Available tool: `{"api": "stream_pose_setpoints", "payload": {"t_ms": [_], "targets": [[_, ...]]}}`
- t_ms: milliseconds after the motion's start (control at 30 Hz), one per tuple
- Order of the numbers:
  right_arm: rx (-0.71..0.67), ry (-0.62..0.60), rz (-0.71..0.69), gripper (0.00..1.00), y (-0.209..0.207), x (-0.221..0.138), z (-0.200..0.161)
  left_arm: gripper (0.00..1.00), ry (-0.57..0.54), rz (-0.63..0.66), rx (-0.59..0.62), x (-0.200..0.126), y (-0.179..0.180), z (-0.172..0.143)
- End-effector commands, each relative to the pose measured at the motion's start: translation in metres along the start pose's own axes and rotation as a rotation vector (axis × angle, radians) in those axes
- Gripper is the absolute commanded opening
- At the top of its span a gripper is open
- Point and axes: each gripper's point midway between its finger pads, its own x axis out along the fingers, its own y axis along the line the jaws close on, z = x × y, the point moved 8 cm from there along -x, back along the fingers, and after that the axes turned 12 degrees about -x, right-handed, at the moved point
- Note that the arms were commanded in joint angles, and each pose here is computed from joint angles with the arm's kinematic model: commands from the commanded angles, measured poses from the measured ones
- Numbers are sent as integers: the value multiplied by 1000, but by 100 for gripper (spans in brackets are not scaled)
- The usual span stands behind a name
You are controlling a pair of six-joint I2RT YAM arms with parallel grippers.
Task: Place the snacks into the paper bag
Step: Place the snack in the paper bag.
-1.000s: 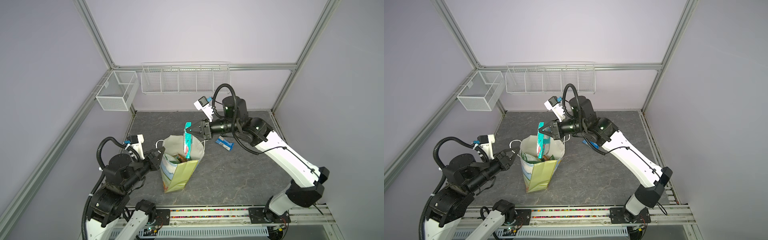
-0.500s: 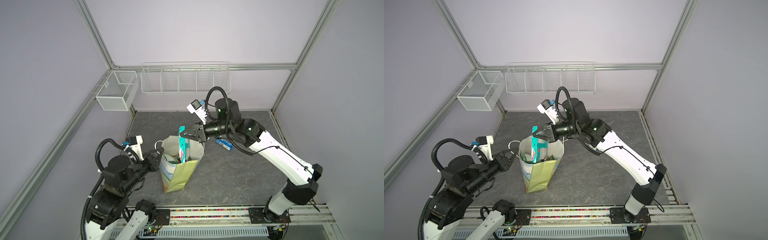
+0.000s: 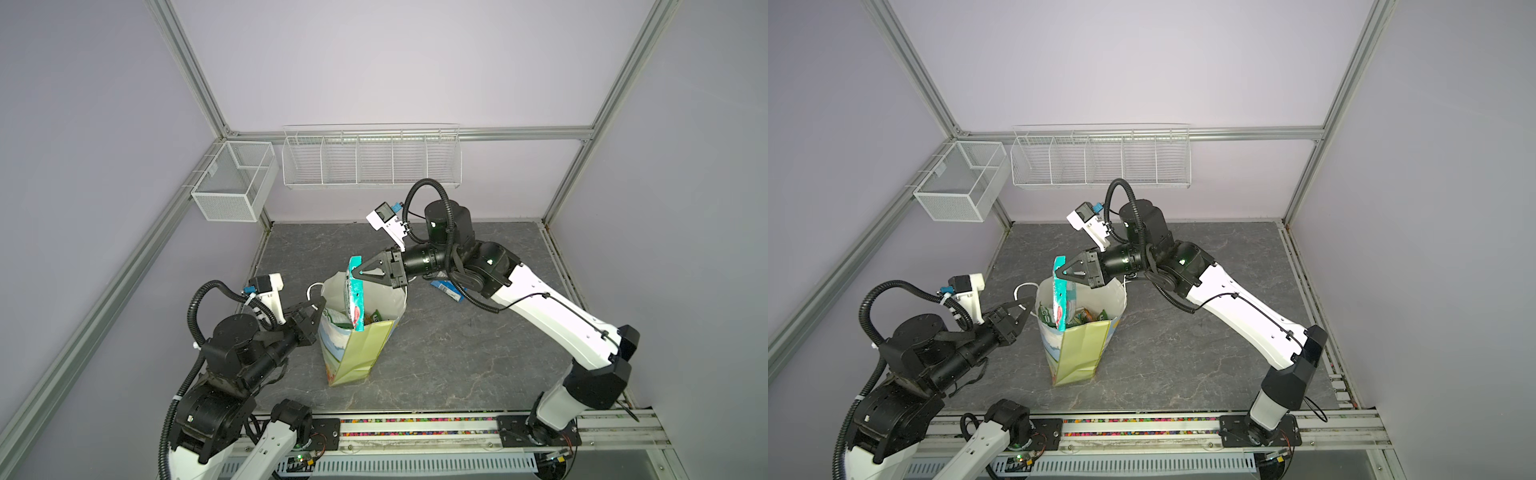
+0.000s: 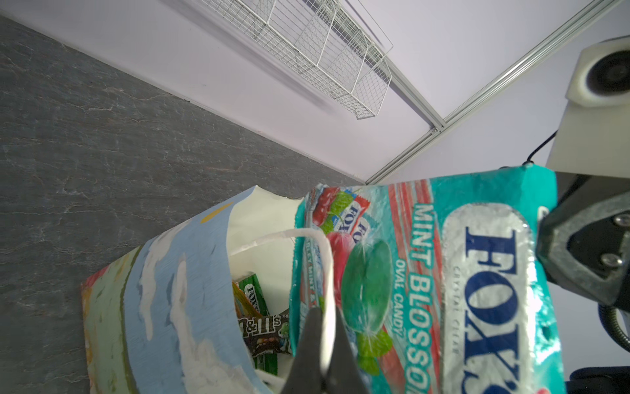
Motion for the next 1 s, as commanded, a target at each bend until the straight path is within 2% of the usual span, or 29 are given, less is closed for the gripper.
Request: {"api": "stream_pose_setpoints", "payload": {"t_ms": [0, 967], "targets": [[-15, -18, 73, 7, 5, 9, 2, 0, -35, -15, 16, -6, -2, 3], [44, 28, 152, 7, -2, 41, -13, 0, -72, 109, 35, -19, 19, -4]]}}
